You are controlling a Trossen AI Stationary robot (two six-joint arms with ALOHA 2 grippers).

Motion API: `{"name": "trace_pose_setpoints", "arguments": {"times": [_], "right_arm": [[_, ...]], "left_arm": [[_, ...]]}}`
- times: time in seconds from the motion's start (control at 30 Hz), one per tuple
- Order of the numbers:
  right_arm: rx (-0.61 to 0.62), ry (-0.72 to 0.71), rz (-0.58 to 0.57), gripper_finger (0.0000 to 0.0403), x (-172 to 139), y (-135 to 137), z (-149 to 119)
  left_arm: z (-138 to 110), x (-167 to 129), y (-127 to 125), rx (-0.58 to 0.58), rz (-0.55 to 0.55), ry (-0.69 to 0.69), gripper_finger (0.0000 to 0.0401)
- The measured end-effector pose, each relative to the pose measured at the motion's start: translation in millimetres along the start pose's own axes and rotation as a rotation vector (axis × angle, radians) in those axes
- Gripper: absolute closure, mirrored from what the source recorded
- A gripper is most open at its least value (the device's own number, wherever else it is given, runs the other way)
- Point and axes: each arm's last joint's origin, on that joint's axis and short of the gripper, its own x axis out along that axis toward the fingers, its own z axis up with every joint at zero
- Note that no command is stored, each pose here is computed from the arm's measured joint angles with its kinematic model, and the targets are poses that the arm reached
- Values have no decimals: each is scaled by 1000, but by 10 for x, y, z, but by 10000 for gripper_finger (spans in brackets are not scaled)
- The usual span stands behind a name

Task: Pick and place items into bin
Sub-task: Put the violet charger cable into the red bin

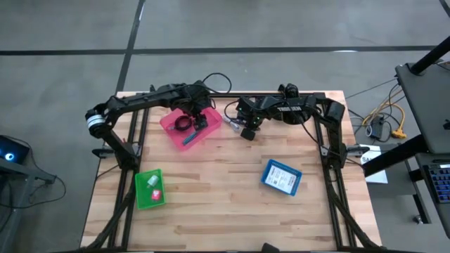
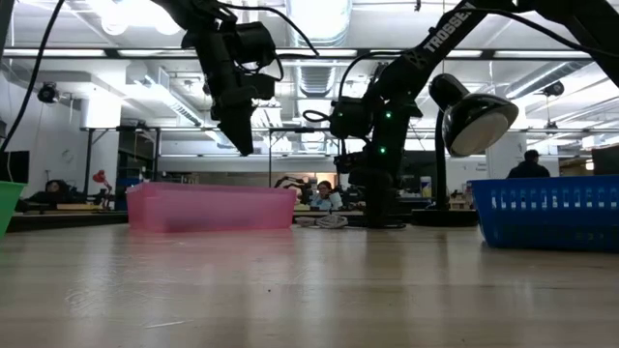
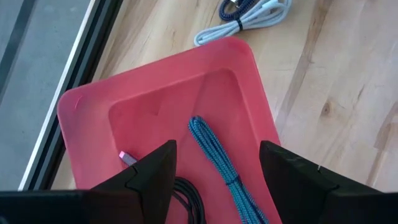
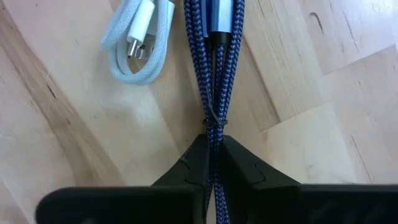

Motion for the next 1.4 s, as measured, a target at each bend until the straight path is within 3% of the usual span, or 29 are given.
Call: {"name": "trace_pose_setpoints", "arguments": {"times": [0.53, 0.73, 1.07, 1.3, 1.4], "right_arm": [[-40, -135, 3, 390, -487, 130, 39], [-141, -183, 24, 390, -635, 334, 27], [-253, -323, 69, 390, -714, 736, 50], [-292, -329, 86, 390, -557, 892, -103], [-243, -304, 52, 390, -485, 896, -203]], "left_arm": [[-127, -275, -2, 1, -3, 23, 188], [-161, -455, 1, -1, 4, -30, 188], [-232, -724, -25, 12, -22, -158, 188], [-434, -659, -72, 34, -20, -192, 188], [-538, -600, -88, 38, -19, -192, 188]]}}
